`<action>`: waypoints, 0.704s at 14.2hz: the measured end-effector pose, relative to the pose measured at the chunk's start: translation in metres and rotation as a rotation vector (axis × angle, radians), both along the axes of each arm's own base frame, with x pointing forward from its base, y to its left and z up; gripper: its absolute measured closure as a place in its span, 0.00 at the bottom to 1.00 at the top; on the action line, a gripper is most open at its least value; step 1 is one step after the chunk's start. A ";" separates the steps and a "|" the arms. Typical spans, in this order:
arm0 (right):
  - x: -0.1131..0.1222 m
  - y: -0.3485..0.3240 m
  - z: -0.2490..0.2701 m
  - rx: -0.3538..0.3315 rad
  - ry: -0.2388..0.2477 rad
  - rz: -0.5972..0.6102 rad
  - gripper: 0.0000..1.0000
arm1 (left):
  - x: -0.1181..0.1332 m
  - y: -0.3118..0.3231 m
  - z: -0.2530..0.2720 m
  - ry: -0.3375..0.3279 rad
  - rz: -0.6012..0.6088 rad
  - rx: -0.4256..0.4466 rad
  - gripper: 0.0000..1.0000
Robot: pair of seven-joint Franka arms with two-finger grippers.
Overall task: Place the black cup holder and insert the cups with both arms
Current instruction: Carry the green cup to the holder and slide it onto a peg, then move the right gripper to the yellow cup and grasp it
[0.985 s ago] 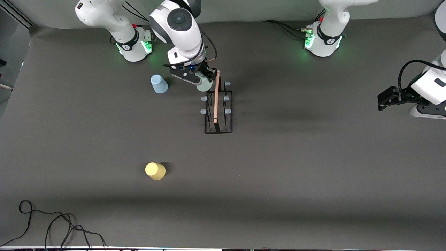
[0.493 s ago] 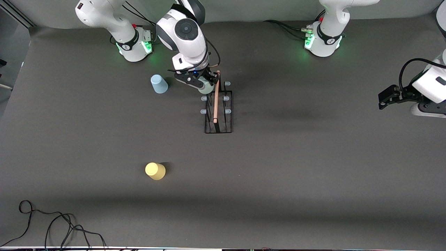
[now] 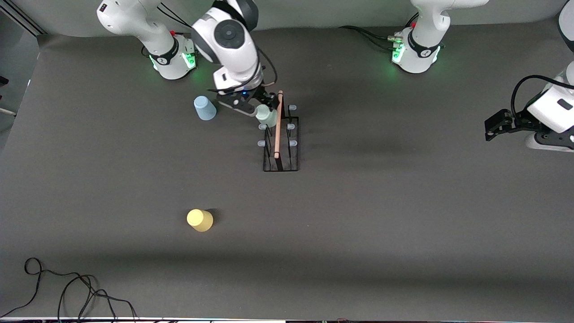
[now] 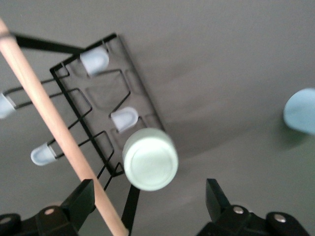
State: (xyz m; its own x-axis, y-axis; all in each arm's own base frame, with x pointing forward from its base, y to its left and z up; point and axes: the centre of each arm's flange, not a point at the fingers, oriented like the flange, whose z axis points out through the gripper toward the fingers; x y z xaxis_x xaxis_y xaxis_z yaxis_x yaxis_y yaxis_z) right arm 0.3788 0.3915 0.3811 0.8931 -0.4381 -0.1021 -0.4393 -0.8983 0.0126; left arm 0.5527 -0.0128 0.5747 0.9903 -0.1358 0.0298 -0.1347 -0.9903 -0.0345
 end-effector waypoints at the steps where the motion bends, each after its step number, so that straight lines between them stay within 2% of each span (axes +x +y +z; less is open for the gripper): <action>1: 0.022 -0.019 0.012 0.005 -0.007 0.016 0.00 | 0.000 0.001 0.000 0.000 0.001 0.000 0.00; 4: 0.091 -0.087 0.025 0.016 -0.049 0.083 0.00 | 0.001 0.001 -0.002 0.004 0.002 0.000 0.00; 6: 0.137 -0.130 0.016 -0.010 -0.072 0.111 0.00 | 0.001 0.001 -0.003 0.006 0.002 0.000 0.00; 8: 0.177 -0.161 -0.008 -0.025 -0.087 0.106 0.00 | 0.001 0.001 -0.004 0.006 0.001 0.000 0.00; 10: 0.210 -0.192 -0.044 -0.010 -0.108 0.117 0.00 | 0.001 0.000 -0.004 0.007 0.000 0.000 0.00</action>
State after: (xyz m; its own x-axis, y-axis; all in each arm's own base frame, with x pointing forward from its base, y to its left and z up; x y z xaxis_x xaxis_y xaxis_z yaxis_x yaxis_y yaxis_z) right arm 0.5887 0.1992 0.3373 0.9436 -0.3311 0.0016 -0.3310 -0.9434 -0.0198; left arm 0.5540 -0.0128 0.5709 0.9905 -0.1357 0.0233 -0.1349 -0.9903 -0.0335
